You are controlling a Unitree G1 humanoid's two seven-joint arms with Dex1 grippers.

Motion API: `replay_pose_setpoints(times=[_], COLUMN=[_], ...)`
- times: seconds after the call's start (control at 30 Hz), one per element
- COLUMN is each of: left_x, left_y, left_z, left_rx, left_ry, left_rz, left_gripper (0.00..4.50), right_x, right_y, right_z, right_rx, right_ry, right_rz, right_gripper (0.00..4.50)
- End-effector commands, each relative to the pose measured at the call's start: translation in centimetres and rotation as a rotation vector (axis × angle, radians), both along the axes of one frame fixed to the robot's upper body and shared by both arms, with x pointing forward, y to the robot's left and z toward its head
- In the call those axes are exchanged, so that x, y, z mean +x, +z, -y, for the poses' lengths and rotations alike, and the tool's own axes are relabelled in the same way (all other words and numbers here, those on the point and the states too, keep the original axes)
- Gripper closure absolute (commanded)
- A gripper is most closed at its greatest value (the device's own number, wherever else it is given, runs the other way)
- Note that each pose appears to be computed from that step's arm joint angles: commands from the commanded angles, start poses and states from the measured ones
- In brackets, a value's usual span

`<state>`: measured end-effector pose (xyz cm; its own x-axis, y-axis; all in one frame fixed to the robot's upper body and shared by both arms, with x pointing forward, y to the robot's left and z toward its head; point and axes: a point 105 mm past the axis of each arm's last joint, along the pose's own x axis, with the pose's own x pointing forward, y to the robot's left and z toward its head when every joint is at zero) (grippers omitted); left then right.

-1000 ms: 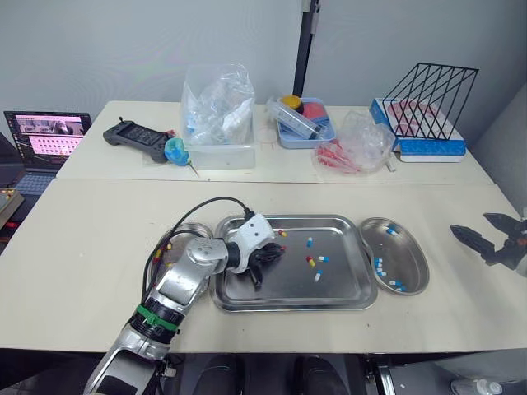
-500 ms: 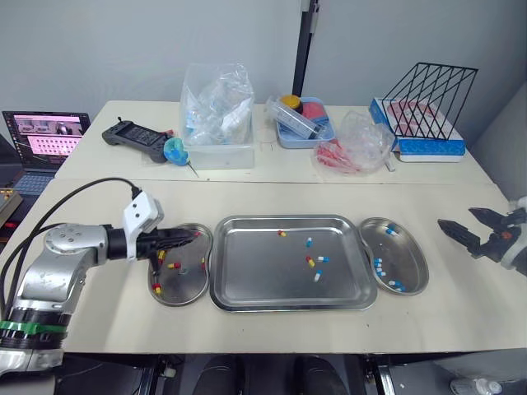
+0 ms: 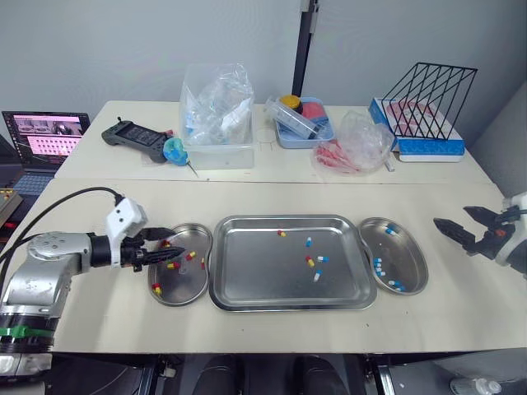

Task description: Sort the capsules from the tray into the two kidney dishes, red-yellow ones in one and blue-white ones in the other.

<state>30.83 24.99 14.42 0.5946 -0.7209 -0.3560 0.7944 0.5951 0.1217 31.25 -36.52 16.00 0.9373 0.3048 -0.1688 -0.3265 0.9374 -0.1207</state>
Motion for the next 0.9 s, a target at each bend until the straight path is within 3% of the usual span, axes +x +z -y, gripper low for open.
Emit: replay_pose_setpoints(times=[0.03,0.13,0.27,0.9], left_x=[0.4,0.2,-0.2,-0.5], left_y=[4.1,4.9,3.7,2.7], left_z=[-2.3,-5.8,-8.3,-11.0], left_rx=[-0.14,-0.2,-0.156,-0.095], left_ry=[0.076,0.203,0.28,0.352], left_rz=[0.16,0.226,0.226,0.246], left_gripper=[0.07,0.03,0.03,0.03], right_x=[-0.4,-0.6,-0.6,0.0], right_y=[2.4,2.2,2.1,2.5], right_z=[1.5,2.3,2.8,2.3], right_rx=[-0.048,-0.053,-0.048,-0.059], right_ry=[-0.037,-0.067,-0.093,-0.087], right_rz=[0.076,0.089,0.109,0.137], right_gripper=[0.0,0.0,0.0,0.0])
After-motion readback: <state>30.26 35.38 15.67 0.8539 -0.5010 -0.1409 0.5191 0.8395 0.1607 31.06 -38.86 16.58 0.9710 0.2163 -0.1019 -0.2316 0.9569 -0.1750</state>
